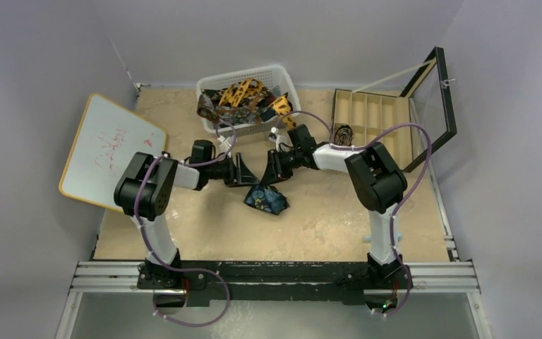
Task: Roll the ties
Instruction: Roll the tie at the center of the board.
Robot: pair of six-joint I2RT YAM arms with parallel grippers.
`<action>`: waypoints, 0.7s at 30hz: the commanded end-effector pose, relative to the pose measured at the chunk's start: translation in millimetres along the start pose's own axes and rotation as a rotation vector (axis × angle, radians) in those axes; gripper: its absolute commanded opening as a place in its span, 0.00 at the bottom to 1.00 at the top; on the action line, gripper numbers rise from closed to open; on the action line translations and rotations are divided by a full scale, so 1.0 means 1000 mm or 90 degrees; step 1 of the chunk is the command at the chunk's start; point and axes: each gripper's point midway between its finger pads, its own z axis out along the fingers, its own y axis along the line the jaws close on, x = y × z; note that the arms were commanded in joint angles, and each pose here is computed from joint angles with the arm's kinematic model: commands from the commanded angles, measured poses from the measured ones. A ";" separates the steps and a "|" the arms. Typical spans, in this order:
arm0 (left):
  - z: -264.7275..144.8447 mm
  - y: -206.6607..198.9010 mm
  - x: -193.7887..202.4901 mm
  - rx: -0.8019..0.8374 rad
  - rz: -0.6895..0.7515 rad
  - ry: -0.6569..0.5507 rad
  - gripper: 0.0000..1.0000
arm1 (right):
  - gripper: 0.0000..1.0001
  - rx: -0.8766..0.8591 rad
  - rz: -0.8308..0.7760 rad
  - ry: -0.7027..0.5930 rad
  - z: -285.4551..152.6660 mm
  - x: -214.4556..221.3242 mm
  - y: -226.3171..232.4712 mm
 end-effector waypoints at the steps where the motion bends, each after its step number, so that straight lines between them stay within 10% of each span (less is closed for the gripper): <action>1: -0.006 -0.010 0.003 0.022 0.017 -0.010 0.58 | 0.35 -0.055 0.005 0.003 -0.015 0.003 0.028; 8: -0.029 -0.025 -0.011 -0.058 0.041 -0.050 0.71 | 0.54 -0.003 -0.011 -0.068 -0.033 -0.016 0.022; 13: -0.047 -0.033 -0.008 -0.108 0.035 -0.072 0.75 | 0.97 0.027 -0.145 -0.155 -0.058 -0.049 0.036; 21: -0.070 -0.015 0.007 -0.211 -0.078 -0.110 0.76 | 0.99 0.065 -0.369 -0.226 -0.068 -0.027 0.074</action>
